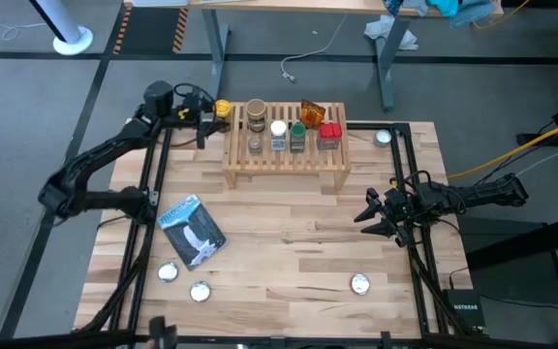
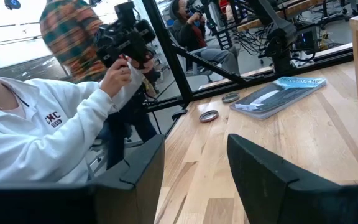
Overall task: Shelf spices
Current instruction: Remove the yellow seasoning bottle from the shelf
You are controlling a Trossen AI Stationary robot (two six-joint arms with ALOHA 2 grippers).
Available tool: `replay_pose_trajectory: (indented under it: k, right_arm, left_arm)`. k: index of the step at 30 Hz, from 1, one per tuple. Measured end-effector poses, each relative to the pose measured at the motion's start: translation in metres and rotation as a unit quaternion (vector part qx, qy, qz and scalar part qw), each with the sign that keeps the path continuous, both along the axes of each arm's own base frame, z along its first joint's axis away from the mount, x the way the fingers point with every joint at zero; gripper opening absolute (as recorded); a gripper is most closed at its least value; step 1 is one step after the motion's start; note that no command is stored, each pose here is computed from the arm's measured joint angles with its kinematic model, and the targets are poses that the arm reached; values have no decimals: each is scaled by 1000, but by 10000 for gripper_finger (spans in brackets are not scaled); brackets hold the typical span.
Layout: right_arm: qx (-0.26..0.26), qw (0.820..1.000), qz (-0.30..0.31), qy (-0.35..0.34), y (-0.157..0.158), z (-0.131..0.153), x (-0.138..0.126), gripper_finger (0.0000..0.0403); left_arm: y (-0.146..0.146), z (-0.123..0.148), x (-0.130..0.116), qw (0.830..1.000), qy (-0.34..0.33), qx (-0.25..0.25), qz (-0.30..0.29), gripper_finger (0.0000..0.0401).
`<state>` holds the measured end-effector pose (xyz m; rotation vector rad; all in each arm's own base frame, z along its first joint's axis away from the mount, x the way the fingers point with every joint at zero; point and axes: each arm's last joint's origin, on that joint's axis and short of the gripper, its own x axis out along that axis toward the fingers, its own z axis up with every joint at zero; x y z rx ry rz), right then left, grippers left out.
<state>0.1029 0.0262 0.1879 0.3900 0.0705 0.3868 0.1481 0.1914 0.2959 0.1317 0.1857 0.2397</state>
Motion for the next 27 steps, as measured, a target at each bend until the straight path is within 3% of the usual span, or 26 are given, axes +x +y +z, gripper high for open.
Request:
replay_pose_trajectory:
  k: [15,27]
  right_arm:
    - [0,1000,0,0,0,0,0,182]
    - [0,1000,0,0,0,0,0,182]
  left_arm:
    - [-95,26,-10,996,41,-34,67,225]
    - [-143,8,0,991,46,-69,103,225]
